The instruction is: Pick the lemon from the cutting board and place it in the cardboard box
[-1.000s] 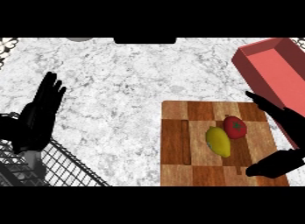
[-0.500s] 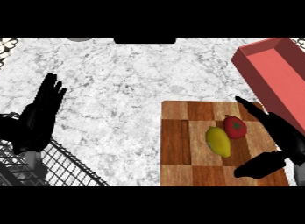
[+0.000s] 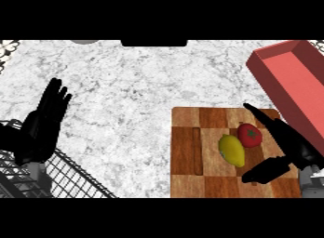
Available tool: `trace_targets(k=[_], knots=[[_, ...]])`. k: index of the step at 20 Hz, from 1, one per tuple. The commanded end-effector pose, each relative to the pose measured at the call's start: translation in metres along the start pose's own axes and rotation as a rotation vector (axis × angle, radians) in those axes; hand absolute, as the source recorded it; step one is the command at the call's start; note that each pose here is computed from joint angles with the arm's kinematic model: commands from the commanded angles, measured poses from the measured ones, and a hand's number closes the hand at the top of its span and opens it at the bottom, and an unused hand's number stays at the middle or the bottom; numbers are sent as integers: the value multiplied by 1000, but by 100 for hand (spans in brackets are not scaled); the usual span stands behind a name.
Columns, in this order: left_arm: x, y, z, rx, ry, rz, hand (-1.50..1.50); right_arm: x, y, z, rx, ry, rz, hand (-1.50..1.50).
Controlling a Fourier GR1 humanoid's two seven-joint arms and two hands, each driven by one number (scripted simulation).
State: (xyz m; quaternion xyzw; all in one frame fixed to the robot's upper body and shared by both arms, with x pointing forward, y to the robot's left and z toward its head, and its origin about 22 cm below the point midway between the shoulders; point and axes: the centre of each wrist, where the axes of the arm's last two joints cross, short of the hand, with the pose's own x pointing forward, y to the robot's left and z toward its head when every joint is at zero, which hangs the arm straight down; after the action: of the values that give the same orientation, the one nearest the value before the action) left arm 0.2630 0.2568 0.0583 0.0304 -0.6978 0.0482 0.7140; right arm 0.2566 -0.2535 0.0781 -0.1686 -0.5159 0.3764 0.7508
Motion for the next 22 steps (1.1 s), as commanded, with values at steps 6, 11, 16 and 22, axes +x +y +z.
trace_targets(k=[6, 11, 16, 22], knots=[[7, 1, 5, 10, 1, 5, 0, -7, 2, -7, 8, 6, 13, -150], [4, -8, 6, -5, -13, -1, 0, -10, 20, 10, 23, 11, -3, -150], [-13, 11, -10, 12, -5, -7, 0, -17, 8, -34, 29, 9, -14, -150], [-11, 4, 0, 6, -2, -4, 0, -2, 40, -27, 49, 12, 5, -150]])
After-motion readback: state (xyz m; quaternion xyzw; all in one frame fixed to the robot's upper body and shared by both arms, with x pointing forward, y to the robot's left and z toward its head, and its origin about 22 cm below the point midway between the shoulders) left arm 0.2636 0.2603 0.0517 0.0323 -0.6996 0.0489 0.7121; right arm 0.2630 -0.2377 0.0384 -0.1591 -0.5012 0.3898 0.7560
